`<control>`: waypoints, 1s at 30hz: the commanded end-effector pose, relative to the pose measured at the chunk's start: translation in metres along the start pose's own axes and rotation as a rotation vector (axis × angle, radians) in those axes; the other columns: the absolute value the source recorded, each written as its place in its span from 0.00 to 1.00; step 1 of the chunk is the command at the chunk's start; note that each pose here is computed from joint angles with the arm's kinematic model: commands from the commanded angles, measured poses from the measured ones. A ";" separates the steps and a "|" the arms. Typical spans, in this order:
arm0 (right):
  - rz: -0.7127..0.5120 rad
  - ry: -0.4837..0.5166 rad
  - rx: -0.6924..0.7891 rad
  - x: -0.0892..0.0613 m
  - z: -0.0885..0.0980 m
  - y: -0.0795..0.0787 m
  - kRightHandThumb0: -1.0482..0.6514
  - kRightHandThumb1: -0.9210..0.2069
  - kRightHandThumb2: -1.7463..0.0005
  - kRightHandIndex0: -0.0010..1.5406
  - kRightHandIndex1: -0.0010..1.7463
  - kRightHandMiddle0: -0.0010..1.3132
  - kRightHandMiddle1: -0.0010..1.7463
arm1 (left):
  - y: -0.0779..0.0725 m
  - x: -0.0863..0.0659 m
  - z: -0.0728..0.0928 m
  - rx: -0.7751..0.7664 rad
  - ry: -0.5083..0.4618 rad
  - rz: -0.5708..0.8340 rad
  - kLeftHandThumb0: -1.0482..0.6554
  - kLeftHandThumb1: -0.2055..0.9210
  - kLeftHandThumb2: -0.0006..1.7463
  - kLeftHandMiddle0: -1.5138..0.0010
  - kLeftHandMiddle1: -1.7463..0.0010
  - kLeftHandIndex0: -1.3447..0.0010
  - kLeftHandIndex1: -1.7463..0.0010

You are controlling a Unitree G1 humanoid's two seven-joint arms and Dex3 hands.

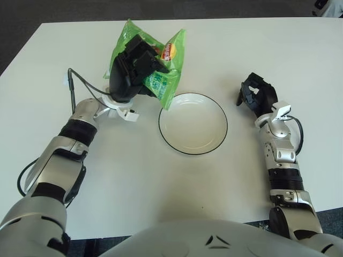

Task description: Put the snack into the plate.

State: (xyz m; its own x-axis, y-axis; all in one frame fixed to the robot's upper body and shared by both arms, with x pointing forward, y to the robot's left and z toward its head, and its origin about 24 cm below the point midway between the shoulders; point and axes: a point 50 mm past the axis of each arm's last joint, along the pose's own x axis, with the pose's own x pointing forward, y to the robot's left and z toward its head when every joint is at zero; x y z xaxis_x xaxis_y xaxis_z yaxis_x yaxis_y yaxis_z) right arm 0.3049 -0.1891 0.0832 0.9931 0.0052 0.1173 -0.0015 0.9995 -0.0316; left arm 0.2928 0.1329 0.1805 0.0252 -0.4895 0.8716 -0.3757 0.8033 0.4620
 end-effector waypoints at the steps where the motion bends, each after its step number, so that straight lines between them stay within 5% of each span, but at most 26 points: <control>1: 0.004 0.325 0.012 -0.040 -0.069 0.001 0.37 0.00 0.72 0.62 1.00 0.49 0.96 | 0.002 0.014 0.015 -0.040 -0.052 0.004 0.87 0.55 0.68 0.65 0.00 0.50 0.00; 4: 0.007 0.325 0.008 -0.041 -0.069 0.000 0.37 0.00 0.72 0.62 1.00 0.50 0.95 | -0.001 0.016 0.039 -0.105 -0.066 -0.007 0.87 0.55 0.68 0.65 0.00 0.50 0.00; 11: 0.011 0.326 -0.002 -0.042 -0.069 0.001 0.37 0.00 0.72 0.61 1.00 0.50 0.94 | 0.005 0.018 0.051 -0.117 -0.023 -0.023 0.87 0.56 0.67 0.66 0.00 0.51 0.00; 30: 0.013 0.327 -0.013 -0.042 -0.069 0.002 0.37 0.00 0.72 0.61 1.00 0.50 0.93 | 0.009 0.018 0.054 -0.121 -0.001 -0.035 0.86 0.58 0.66 0.67 0.00 0.51 0.00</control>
State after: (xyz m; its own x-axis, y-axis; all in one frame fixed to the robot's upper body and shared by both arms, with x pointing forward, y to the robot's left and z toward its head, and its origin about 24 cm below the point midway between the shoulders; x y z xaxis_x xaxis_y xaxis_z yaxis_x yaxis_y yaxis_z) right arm 0.3046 -0.1889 0.0844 0.9927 0.0239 0.1178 -0.0171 0.9981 -0.0590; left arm 0.2417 0.1094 0.1914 0.0297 -0.5315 0.8465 -0.2644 0.8126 0.5195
